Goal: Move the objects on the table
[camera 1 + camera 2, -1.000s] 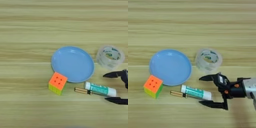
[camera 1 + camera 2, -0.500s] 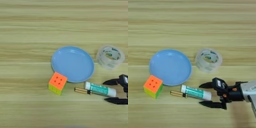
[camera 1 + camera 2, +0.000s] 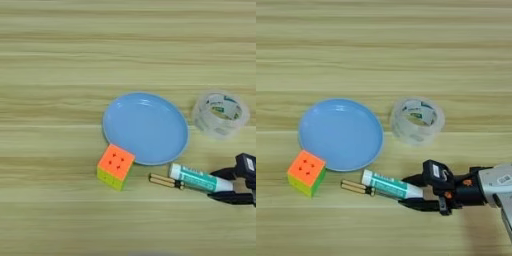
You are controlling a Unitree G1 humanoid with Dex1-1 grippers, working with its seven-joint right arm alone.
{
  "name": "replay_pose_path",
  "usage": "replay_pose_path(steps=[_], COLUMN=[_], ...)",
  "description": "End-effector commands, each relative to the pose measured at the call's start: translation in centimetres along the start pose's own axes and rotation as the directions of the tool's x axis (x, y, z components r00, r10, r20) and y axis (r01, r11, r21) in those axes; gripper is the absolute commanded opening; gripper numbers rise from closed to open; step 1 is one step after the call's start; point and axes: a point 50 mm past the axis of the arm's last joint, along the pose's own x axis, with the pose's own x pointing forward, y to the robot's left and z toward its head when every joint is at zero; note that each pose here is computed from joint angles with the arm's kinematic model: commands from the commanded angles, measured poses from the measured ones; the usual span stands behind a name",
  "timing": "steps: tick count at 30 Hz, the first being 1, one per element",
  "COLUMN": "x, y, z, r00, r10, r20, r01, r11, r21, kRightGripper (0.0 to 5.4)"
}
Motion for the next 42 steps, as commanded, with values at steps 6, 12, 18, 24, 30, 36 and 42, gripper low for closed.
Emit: replay_pose_path(steps=[6, 12, 18, 24, 30, 36, 42], x=[-1.5, -1.9, -2.5, -3.0, -3.4, -3.8, -4.0], y=[-1.8, -2.1, -2.4, -2.7, -3.0, -3.2, -3.6], z=[1.7, 2.0, 2.7, 3.0, 3.2, 3.4, 4.8], r00=[0.996, 0.994, 0.993, 0.991, 0.989, 0.988, 0.974], r10=[-0.089, -0.105, -0.116, -0.126, -0.136, -0.141, -0.148], r20=[-0.018, -0.008, 0.023, 0.041, 0.054, 0.068, 0.170], r01=[0.087, 0.104, 0.118, 0.130, 0.142, 0.148, 0.169], r11=[0.992, 0.990, 0.987, 0.984, 0.983, 0.981, 0.979], r21=[-0.089, -0.098, -0.111, -0.121, -0.118, -0.125, -0.118], kRightGripper=[1.71, 1.71, 1.71, 1.71, 1.71, 1.71, 1.71])
